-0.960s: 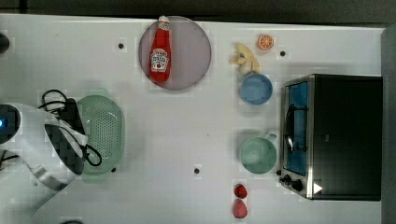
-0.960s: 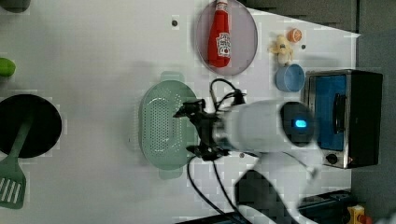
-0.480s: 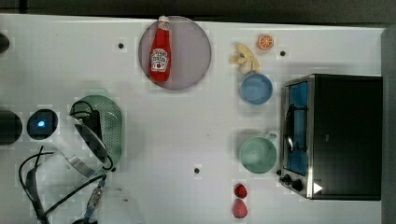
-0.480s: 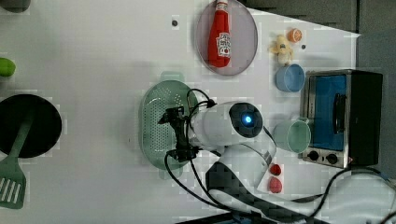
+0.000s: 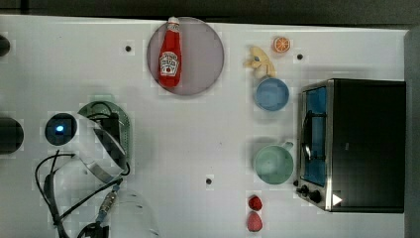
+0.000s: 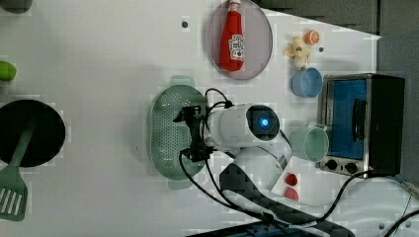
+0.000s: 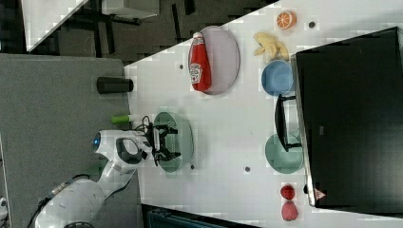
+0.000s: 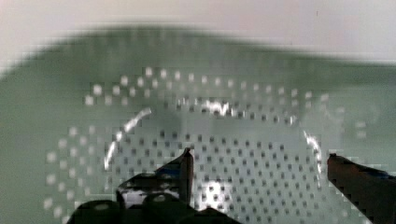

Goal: Drag strainer left to right.

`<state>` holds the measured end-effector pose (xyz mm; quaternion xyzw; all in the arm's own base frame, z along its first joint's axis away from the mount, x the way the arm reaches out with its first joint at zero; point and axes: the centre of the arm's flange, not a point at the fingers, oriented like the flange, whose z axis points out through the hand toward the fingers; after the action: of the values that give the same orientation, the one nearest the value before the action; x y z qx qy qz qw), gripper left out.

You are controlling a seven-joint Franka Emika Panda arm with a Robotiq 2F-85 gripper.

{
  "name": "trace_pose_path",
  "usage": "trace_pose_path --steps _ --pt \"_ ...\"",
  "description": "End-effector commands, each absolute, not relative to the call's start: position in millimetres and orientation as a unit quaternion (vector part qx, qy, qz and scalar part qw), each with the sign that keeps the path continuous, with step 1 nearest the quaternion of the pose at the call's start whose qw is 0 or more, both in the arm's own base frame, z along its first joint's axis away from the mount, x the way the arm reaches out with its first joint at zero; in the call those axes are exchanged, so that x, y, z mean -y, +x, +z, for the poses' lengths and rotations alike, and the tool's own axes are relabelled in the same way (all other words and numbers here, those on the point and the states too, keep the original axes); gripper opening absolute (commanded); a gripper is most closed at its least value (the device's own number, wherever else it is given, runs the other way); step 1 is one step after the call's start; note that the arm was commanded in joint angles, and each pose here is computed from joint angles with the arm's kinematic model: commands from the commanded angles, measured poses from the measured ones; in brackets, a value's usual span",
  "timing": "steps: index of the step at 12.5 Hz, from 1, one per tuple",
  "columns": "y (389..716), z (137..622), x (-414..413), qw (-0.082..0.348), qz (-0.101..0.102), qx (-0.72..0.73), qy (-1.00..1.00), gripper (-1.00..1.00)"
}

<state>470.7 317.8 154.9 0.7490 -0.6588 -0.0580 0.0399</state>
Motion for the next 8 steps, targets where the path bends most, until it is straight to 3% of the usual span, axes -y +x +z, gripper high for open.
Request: trace_pose_path --steps 1,8 --pt "490 165 -296 0.030 -0.035 0.686 0.726 1.00" --pt "501 166 -250 0.037 -0.022 0.708 0.705 1.00"
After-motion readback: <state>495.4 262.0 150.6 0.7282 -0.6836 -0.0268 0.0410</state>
